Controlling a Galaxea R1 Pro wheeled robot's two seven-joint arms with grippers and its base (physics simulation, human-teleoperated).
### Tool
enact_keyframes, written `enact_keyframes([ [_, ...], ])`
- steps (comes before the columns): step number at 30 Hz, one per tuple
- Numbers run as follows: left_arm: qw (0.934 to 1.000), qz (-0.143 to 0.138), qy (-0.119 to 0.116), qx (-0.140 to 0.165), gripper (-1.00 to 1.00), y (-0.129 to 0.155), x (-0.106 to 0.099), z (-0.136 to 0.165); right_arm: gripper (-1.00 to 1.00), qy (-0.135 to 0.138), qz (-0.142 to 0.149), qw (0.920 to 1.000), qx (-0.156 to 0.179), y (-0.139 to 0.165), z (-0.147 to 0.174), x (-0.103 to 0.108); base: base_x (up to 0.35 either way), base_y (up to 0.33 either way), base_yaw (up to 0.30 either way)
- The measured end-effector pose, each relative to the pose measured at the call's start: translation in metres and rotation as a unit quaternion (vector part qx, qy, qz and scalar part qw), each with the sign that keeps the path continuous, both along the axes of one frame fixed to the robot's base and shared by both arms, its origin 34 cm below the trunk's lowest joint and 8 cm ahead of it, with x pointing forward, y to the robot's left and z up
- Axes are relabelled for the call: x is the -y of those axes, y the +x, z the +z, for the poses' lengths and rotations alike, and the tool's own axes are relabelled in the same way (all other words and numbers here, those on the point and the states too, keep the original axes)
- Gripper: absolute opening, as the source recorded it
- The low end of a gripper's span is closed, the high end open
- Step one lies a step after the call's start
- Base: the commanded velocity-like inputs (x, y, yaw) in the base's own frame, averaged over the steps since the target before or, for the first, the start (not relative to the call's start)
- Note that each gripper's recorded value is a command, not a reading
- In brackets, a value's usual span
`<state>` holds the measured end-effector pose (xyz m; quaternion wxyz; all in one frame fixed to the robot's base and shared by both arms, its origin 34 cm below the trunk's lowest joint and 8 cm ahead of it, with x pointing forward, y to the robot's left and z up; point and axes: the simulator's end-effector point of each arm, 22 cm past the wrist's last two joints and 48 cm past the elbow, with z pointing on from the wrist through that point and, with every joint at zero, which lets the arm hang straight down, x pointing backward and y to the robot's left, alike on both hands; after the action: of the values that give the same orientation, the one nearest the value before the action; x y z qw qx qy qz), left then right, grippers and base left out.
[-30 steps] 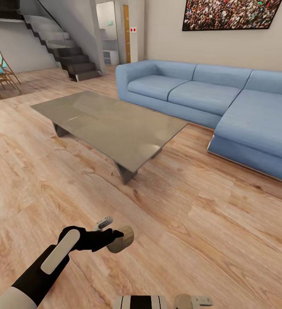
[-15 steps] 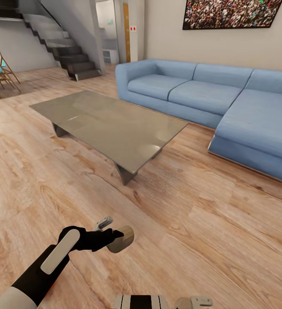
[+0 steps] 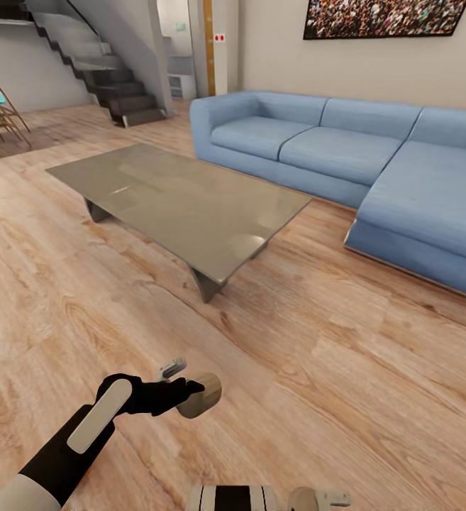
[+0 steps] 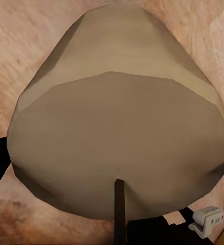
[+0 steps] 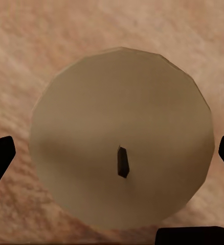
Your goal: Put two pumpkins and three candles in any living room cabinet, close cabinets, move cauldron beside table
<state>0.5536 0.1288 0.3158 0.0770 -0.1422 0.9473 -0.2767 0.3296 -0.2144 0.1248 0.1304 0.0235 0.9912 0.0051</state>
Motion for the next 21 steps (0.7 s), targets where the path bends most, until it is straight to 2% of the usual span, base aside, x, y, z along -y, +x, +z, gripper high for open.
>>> enact_keyframes([
  [21,0.9999,0.000,-0.001,-0.014,-1.00,-0.005,0.000,-0.014,1.00,-0.001,0.000,0.9999,-0.015,-0.012,-0.008,0.000,0.000,0.000,0.000],
])
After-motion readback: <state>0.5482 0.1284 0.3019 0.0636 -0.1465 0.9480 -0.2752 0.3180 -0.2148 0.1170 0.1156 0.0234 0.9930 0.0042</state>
